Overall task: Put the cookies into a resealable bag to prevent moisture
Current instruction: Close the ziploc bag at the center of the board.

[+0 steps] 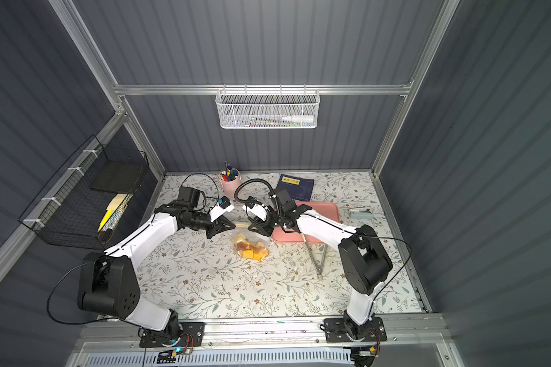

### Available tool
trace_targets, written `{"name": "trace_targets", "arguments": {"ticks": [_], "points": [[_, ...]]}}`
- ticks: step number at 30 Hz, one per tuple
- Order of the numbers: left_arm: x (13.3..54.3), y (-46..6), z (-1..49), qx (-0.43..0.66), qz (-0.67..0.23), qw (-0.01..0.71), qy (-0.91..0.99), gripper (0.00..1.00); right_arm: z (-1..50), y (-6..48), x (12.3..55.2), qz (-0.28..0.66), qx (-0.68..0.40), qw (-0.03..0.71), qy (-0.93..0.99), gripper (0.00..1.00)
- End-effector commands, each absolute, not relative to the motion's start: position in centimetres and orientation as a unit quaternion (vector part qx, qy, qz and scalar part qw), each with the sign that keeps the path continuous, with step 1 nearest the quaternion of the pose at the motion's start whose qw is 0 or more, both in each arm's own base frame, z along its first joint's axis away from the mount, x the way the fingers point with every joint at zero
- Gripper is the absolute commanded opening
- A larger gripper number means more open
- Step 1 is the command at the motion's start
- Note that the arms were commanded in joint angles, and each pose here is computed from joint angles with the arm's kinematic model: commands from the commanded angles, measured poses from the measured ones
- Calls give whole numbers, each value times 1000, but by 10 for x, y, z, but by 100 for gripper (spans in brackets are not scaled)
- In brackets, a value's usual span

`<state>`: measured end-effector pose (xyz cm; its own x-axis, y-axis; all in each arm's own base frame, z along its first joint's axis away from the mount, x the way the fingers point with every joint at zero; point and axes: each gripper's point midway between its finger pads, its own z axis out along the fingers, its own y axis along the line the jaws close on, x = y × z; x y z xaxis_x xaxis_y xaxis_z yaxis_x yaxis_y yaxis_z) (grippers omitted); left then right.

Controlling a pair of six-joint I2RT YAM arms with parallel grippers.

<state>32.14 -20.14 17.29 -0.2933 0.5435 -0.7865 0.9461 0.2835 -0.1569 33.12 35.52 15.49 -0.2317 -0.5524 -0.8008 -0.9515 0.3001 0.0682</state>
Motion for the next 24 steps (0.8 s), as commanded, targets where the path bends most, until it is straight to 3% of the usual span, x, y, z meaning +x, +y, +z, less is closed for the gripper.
{"name": "trace_targets", "arguments": {"ticks": [1, 5, 9, 18, 24], "points": [[319, -194, 172, 491, -340, 259, 759, 0, 162, 340, 338, 233, -540, 365, 722, 34], [324, -192, 169, 481, -344, 233, 772, 0, 158, 328, 336, 222, -550, 349, 725, 10], [322, -190, 177, 485, -338, 234, 772, 0, 179, 329, 315, 266, -562, 340, 706, 2], [259, -176, 231, 530, -289, 324, 728, 0, 219, 324, 203, 389, -617, 220, 648, 0], [222, -164, 229, 516, -277, 311, 748, 0, 211, 321, 167, 440, -608, 155, 642, 0]]}}
